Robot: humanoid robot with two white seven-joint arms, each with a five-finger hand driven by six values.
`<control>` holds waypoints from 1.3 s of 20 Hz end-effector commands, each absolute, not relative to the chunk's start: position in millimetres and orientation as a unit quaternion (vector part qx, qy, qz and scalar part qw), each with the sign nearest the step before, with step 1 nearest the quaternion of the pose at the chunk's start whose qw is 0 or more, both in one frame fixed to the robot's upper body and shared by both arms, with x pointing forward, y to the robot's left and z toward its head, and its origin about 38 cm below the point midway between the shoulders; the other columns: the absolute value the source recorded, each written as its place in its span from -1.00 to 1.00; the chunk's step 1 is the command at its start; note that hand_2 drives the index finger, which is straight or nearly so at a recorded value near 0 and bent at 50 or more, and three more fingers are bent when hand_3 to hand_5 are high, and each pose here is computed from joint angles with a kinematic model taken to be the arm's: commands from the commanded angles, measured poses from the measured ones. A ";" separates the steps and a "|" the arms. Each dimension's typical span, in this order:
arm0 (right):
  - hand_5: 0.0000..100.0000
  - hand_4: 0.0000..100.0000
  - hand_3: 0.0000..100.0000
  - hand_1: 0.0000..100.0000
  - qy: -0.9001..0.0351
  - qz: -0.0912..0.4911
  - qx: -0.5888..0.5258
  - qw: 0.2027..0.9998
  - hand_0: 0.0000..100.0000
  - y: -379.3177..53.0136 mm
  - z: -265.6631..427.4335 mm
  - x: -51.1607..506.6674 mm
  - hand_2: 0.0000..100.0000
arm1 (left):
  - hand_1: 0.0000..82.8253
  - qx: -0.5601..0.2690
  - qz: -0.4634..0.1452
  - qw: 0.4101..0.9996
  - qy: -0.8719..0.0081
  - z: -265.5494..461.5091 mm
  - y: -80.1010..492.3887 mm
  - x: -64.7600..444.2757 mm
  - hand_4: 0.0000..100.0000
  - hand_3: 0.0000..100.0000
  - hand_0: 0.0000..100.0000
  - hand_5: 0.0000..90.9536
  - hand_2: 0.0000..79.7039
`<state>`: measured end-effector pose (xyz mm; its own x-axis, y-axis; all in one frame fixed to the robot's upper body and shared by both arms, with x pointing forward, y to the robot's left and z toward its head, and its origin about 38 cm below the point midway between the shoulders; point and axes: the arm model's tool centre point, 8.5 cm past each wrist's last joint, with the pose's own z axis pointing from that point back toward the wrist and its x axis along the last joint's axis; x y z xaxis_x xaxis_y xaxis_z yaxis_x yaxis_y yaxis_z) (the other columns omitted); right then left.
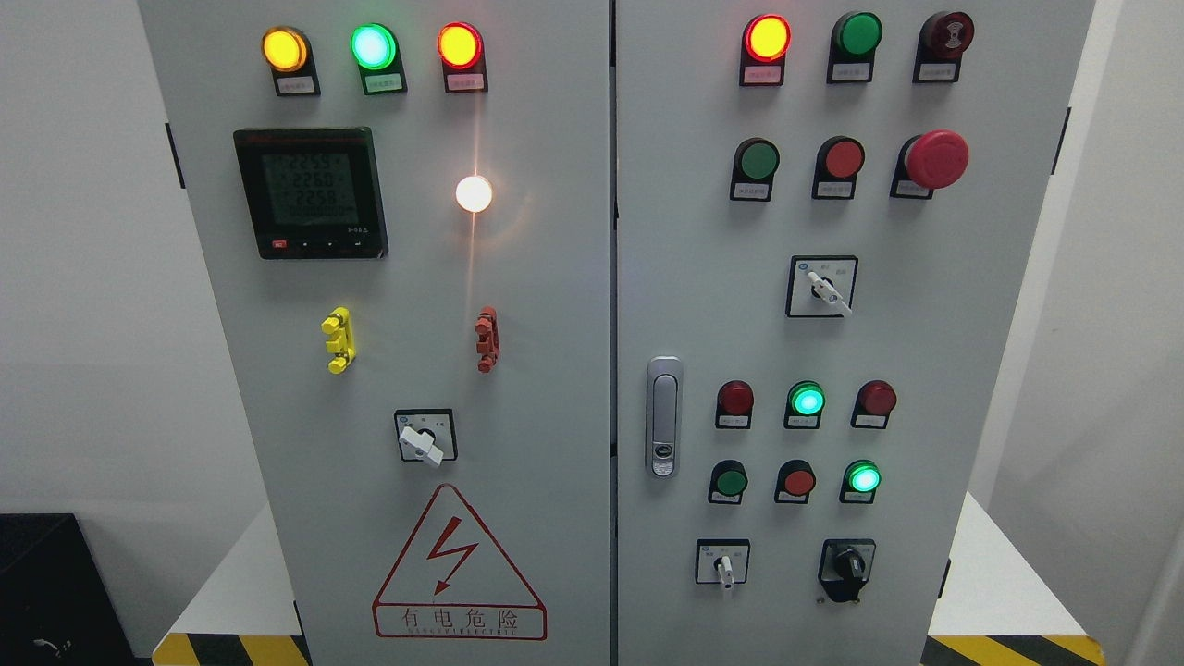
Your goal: Flip black knob to close circuit
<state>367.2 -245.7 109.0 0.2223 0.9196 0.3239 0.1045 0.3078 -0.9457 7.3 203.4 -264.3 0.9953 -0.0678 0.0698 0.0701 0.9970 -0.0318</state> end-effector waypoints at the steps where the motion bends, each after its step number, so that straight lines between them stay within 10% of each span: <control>1: 1.00 0.84 1.00 -1.00 -0.532 0.314 -0.509 0.600 -1.00 -250.8 142.9 388.9 0.80 | 0.34 -0.019 -0.033 0.999 -0.035 -264.7 202.2 1.4 -1.00 -1.00 -0.76 -1.00 -1.00; 26: 1.00 0.84 1.00 -1.00 -0.512 0.279 -0.516 0.628 -1.00 -278.7 171.2 417.8 0.79 | 0.34 -0.018 -0.033 0.999 -0.035 -264.7 203.2 1.4 -1.00 -1.00 -0.76 -1.00 -1.00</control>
<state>413.6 -267.1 166.2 0.2949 0.8887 0.3510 0.1663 0.3140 -0.9348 7.3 203.7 -264.3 0.9953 -0.0678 0.0697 0.0701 0.9970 -0.0313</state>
